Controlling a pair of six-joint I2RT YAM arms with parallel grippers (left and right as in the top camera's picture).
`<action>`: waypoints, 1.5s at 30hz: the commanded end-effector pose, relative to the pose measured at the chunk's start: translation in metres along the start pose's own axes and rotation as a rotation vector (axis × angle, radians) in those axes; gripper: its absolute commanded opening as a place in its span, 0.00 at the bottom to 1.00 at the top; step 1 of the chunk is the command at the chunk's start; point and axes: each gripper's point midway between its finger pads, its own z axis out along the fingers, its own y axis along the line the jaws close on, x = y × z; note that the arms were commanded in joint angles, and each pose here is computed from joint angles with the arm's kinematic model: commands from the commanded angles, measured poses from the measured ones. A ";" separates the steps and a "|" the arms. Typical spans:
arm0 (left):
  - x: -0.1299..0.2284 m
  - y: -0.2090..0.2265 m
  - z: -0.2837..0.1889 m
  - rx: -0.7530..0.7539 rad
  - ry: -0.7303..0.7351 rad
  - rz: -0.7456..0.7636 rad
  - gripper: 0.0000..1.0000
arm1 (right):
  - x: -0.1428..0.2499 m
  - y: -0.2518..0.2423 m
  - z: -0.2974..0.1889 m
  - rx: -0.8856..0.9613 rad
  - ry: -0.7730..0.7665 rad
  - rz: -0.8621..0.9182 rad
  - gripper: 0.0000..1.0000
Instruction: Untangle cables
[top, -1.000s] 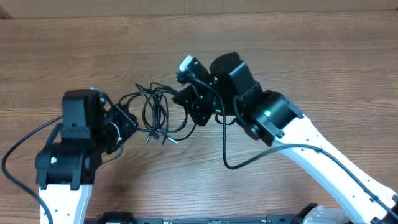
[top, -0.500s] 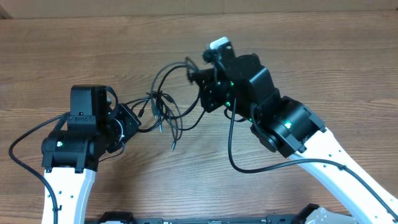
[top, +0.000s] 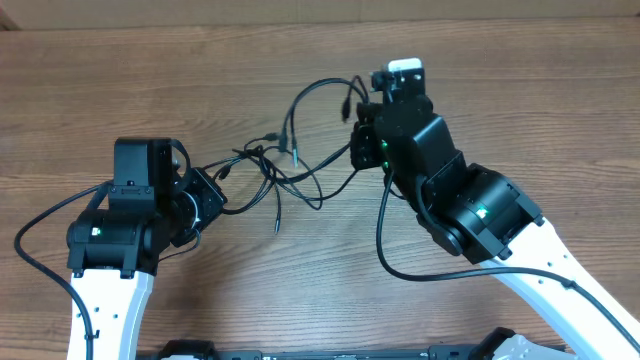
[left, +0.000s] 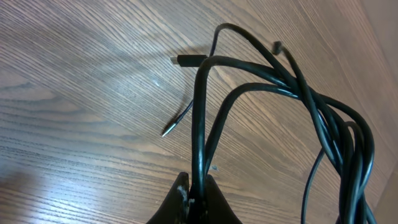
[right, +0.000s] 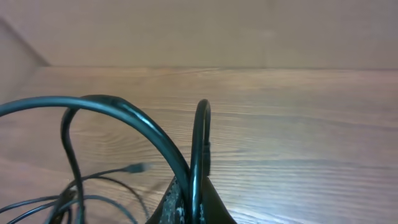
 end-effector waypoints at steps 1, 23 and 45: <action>-0.008 -0.001 -0.007 -0.009 -0.040 0.038 0.04 | -0.014 -0.019 -0.012 0.089 -0.069 0.040 0.04; 0.009 -0.075 -0.022 0.399 0.006 0.569 0.04 | 0.031 0.003 -0.013 -0.052 0.152 0.147 0.74; 0.032 -0.126 -0.044 0.661 -0.015 0.809 0.04 | 0.082 0.045 0.004 -0.152 0.461 0.568 0.58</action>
